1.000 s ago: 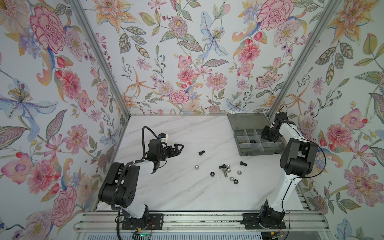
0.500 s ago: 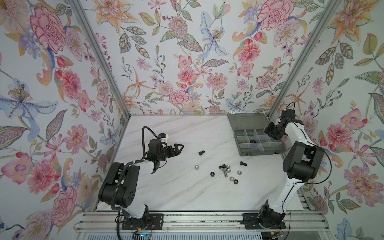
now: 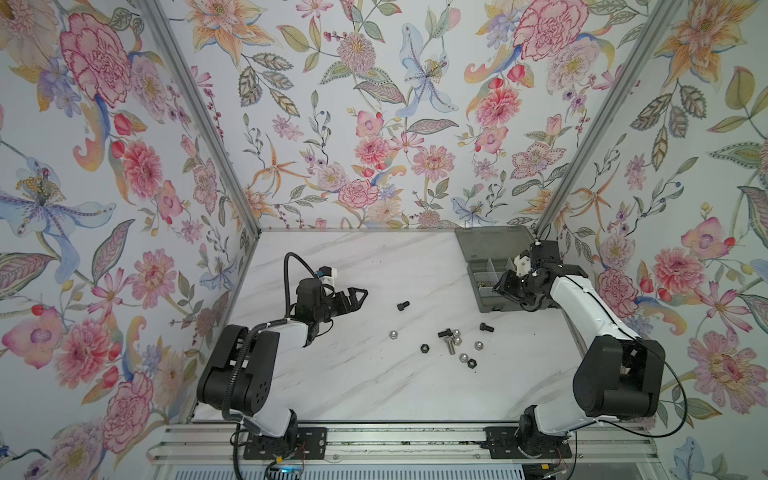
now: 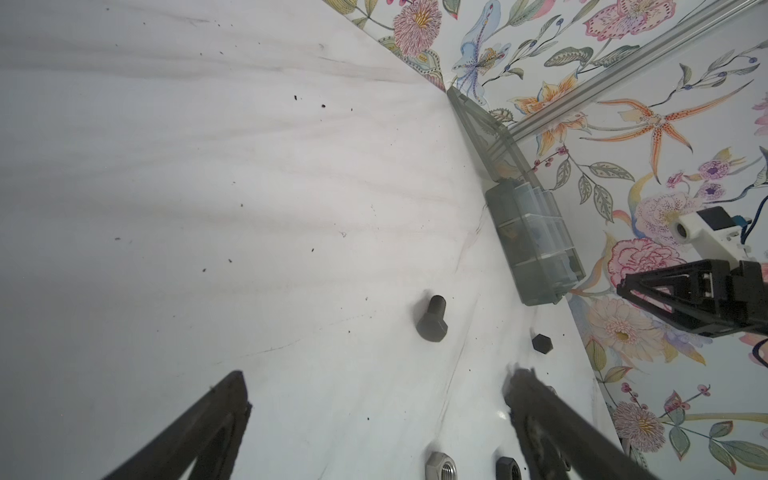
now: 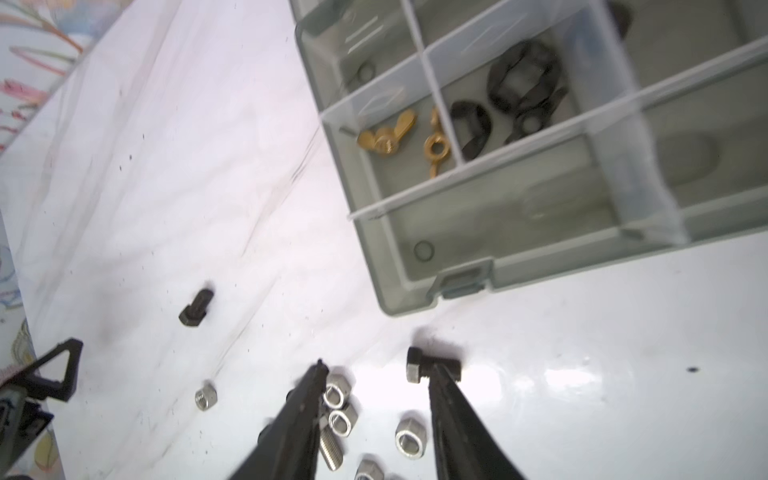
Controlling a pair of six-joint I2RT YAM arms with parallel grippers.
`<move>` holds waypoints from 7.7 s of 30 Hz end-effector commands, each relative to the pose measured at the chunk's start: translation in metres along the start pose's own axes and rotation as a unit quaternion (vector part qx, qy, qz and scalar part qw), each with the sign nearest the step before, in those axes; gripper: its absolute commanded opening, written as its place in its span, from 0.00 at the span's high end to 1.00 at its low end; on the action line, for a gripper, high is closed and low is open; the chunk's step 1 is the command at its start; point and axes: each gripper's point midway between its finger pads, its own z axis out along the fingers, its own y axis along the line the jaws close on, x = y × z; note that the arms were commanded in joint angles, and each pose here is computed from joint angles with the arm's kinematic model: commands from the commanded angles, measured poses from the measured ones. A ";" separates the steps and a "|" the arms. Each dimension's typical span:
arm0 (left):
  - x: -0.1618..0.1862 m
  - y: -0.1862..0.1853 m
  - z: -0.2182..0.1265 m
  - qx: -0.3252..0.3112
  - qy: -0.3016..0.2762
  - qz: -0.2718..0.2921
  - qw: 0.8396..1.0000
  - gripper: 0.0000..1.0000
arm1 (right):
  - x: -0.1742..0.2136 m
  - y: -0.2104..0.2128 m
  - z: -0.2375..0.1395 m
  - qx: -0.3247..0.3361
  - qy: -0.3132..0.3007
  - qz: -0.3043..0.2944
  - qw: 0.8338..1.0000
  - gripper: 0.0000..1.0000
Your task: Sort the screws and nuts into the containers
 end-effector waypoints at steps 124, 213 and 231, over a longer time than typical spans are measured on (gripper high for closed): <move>0.008 -0.005 0.004 0.020 0.011 0.001 1.000 0.01 | 0.165 0.153 0.078 0.008 0.094 -0.126 0.988 1.00; -0.009 -0.007 0.014 0.022 0.001 -0.008 1.000 0.01 | -0.163 -0.135 0.030 0.090 -0.088 0.149 0.981 1.00; -0.013 -0.007 0.020 0.024 0.003 -0.014 1.000 0.01 | -0.163 -0.140 0.029 0.095 -0.089 0.147 0.981 1.00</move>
